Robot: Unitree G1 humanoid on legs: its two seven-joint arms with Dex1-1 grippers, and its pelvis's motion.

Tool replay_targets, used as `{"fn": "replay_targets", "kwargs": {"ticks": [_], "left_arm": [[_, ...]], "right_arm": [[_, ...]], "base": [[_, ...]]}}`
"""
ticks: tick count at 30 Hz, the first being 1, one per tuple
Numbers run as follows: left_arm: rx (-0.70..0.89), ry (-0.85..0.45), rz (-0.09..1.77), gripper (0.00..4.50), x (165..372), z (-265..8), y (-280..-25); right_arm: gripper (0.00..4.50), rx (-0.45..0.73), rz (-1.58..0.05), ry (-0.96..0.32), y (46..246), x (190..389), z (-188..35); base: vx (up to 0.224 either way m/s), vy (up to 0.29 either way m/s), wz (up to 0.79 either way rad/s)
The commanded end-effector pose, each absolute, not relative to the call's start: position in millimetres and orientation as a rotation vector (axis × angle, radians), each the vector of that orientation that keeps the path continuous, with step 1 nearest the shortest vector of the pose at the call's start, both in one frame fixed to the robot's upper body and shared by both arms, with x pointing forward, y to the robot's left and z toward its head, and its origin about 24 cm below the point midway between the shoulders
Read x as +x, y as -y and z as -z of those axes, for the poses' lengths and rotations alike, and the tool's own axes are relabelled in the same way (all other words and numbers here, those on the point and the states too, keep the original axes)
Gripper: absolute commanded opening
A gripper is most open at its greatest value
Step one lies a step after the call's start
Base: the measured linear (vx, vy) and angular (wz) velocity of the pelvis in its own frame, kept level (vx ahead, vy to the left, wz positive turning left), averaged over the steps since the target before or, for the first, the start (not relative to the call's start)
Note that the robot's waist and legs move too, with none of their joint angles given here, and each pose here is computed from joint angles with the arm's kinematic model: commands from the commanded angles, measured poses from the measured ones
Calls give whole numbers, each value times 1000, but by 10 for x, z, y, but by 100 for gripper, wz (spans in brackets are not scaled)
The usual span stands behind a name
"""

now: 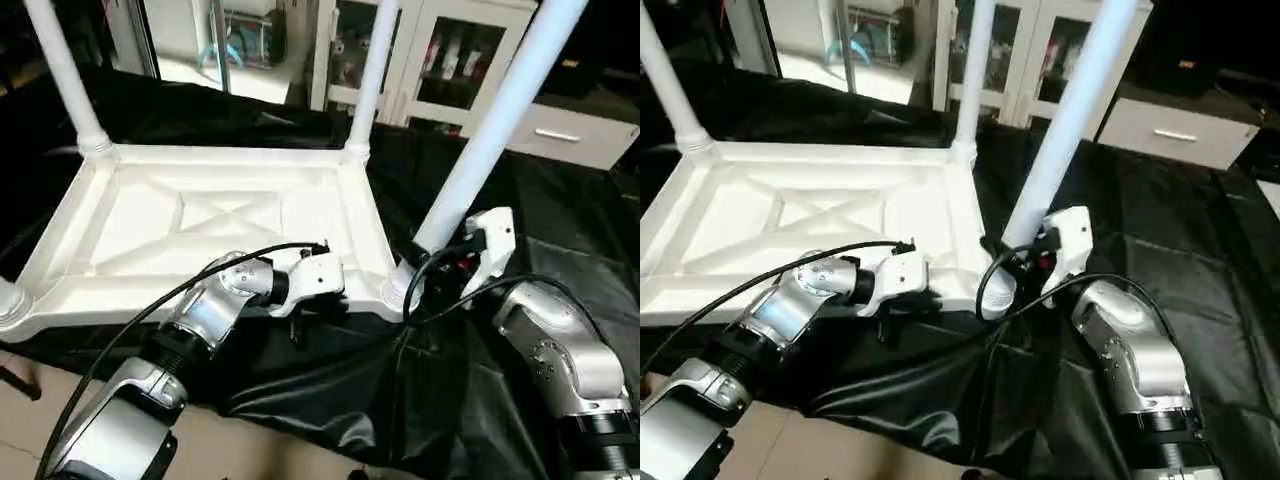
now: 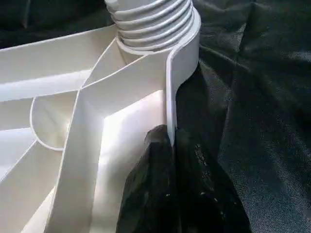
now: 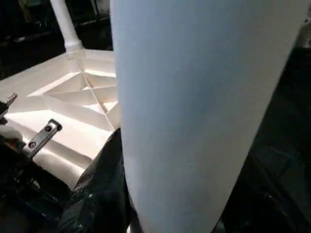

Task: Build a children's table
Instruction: Insert table leg to table base

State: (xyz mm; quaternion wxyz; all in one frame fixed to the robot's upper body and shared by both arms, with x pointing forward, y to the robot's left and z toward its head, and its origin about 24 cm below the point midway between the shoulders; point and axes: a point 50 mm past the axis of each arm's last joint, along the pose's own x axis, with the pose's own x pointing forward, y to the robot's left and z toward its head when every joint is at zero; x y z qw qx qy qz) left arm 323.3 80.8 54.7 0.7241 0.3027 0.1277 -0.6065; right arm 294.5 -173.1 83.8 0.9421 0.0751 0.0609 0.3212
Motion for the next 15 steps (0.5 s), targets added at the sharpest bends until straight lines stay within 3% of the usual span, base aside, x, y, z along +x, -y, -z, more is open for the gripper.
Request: {"fn": "replay_targets", "kwargs": {"ticks": [1,10,15], "left_arm": [[562,-214,1257,0,3243,-560,-809],[599,-260,1357,0,3153,-510,-829],[626,-290,1392,0,3132,-495,-824]], "right_arm": [[182,199,-654,-229,1777,2857,-649],[181,68,-781,-248,1725,2851,-727],[181,-99,-868,-244,1666,2891,-829]], "base": [[0,0,0],[0,0,0],[0,0,0]]}}
